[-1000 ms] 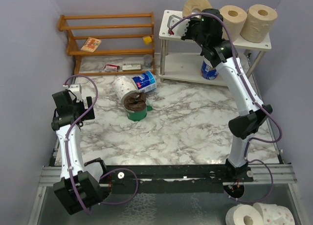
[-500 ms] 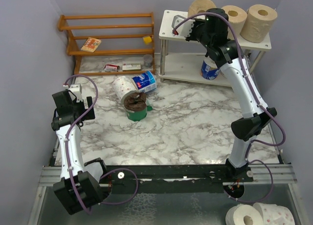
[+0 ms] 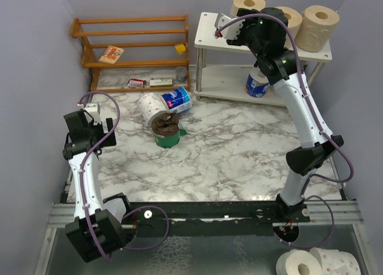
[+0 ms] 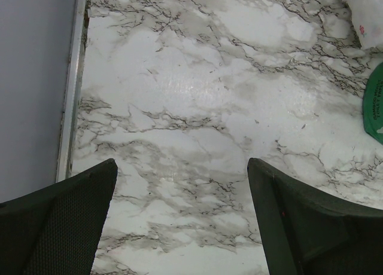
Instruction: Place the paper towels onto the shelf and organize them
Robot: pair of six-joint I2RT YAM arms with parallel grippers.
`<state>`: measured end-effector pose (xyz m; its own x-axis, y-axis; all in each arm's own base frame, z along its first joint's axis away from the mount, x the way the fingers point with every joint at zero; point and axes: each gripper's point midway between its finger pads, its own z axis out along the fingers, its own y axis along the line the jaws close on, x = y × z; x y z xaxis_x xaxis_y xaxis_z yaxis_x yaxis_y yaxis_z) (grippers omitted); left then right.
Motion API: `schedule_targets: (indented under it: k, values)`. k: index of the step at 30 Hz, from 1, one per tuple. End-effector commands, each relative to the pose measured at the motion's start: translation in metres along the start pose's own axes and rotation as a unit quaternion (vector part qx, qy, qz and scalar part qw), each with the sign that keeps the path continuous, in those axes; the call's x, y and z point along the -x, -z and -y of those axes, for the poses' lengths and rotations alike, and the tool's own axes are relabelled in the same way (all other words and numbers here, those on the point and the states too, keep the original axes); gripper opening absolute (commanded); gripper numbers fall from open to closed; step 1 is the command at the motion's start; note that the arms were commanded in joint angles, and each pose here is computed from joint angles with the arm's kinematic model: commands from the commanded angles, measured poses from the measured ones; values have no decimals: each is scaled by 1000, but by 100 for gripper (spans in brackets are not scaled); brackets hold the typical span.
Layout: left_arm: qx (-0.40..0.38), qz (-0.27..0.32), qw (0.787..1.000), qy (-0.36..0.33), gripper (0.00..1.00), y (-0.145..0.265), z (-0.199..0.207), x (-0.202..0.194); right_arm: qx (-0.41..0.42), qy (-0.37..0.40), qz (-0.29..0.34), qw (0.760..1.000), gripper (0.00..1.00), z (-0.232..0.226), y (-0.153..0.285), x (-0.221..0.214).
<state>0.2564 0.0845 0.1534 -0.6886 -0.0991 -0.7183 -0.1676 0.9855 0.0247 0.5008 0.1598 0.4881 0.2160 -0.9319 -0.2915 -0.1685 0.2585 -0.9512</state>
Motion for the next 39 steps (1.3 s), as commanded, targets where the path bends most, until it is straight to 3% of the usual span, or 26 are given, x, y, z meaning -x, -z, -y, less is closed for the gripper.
schedule_targets:
  k: [1,6,10,15,19,23,28,33,36,39]
  values:
    - [-6,16,1000,-4,93,4,0,9,-84,11,0,996,59,54,18,4]
    - [-6,16,1000,-4,93,4,0,9,-120,12,5,993,59,78,27,8]
    - [-6,15,1000,-3,93,3,0,9,-88,-28,62,994,59,63,45,33]
    - [-5,10,1000,-2,93,1,-1,7,96,-99,120,983,59,-42,54,65]
    - [0,8,1000,-1,93,1,-2,7,274,-152,146,938,59,-145,69,74]
    - [2,13,1000,-1,93,3,-2,8,374,-163,116,906,59,-242,91,47]
    - [-16,27,999,-9,94,8,4,12,352,-202,87,910,60,-308,149,0]
    - [3,13,1000,-4,94,10,-4,18,312,-242,15,919,63,-328,181,-48]
    - [-80,-14,996,-42,95,13,23,27,302,-283,-38,909,62,-339,192,-69]
    - [-174,-36,975,-133,96,23,70,34,308,-334,-38,890,62,-341,202,-69]
